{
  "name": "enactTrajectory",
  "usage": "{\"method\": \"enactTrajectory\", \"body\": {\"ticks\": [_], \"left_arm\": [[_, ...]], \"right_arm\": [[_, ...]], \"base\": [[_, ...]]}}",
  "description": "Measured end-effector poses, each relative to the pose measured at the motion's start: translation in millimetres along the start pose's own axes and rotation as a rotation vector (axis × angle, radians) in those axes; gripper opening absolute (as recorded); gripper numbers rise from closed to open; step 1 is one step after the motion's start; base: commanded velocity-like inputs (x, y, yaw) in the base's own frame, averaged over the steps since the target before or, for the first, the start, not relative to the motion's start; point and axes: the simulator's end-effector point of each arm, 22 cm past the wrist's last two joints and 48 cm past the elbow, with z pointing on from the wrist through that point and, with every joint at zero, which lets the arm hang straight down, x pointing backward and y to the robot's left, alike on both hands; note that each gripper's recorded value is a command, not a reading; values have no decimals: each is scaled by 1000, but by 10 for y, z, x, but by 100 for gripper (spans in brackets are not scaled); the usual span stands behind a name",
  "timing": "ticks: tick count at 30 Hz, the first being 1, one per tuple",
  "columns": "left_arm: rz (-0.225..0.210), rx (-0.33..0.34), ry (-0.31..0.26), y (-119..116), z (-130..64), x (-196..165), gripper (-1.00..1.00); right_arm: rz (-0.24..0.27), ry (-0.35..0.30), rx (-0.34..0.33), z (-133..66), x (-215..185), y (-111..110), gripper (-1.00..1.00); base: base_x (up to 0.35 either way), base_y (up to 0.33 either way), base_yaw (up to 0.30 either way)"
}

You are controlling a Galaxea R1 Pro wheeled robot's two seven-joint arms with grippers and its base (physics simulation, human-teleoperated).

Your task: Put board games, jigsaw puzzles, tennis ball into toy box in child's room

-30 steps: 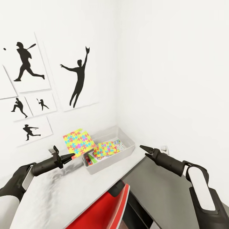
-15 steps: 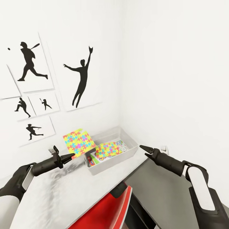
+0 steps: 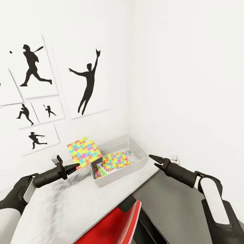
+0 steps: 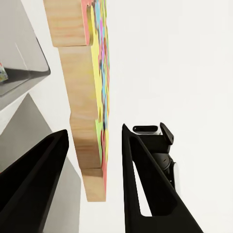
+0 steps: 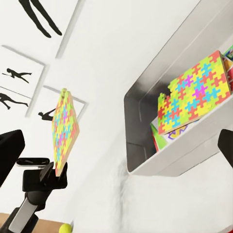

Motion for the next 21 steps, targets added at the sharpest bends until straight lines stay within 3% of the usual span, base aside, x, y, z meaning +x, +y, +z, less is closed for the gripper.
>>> {"method": "enactTrajectory", "body": {"ticks": [16, 18, 21], "left_arm": [[0, -1, 0, 3, 2, 1, -100], [0, -1, 0, 3, 3, 2, -100], [1, 0, 0, 2, 4, 1, -100]], "right_arm": [[8, -2, -7, -27, 9, -10, 100], [12, -18, -30, -69, -50, 23, 100], [15, -88, -122, -351, -310, 108, 100]], "base": [[1, -1, 1], [0, 0, 0], [0, 0, 0]]}}
